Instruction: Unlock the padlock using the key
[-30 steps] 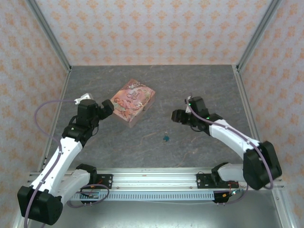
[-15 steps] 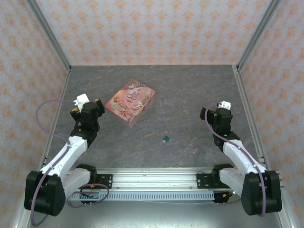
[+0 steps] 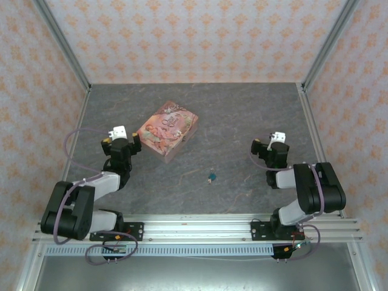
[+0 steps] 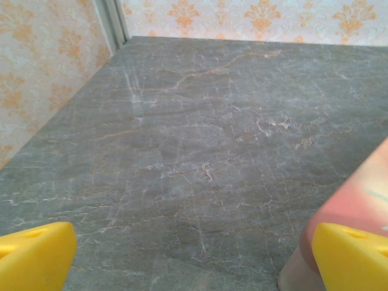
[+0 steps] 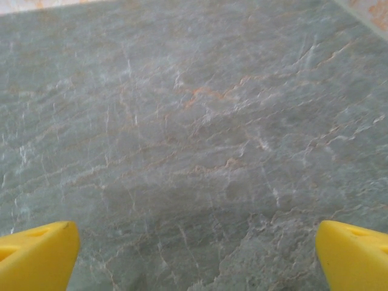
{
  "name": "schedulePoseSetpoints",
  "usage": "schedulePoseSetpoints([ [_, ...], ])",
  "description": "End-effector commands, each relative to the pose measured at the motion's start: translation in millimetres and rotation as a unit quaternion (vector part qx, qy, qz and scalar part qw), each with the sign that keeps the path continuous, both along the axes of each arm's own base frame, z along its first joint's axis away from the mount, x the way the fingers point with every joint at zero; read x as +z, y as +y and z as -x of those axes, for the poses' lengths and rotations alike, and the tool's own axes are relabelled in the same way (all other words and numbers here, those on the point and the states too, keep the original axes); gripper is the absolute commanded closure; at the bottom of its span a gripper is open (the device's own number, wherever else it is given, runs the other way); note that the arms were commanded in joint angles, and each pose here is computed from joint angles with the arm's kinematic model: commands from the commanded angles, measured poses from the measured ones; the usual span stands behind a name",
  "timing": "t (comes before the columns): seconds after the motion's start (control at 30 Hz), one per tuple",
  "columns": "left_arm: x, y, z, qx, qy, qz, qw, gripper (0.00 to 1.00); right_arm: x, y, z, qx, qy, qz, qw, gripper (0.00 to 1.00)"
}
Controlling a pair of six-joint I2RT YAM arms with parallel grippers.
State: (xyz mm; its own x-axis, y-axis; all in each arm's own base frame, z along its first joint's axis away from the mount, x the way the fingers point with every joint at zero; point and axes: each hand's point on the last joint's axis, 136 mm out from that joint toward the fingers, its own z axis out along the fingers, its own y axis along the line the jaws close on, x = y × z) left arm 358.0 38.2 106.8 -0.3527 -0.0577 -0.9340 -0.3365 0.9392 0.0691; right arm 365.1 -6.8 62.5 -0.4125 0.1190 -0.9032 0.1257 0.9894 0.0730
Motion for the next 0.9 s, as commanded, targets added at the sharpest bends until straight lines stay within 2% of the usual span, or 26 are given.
schedulePoseSetpoints([
  [0.0,1.0,-10.2,-13.5,-0.04,-0.037,-0.006,0.999,0.0,29.7,6.1,-26.1,0.024,-0.041,0.002,0.999,0.01],
  [0.1,-11.0,-15.2,-26.2,-0.053,0.008,-0.007,0.999,0.0,24.5,-17.7,-30.3,-0.031,-0.018,-0.023,0.999,0.01],
  [0.17,-12.5,-13.2,-32.9,-0.059,0.018,0.007,0.998,0.0,24.4,-17.4,-29.7,-0.031,-0.015,-0.022,0.999,0.01],
  [0.87,-12.3,-10.0,-33.7,-0.055,0.016,0.011,0.998,0.0,24.9,-16.4,-30.1,-0.034,-0.014,-0.013,0.999,0.01],
])
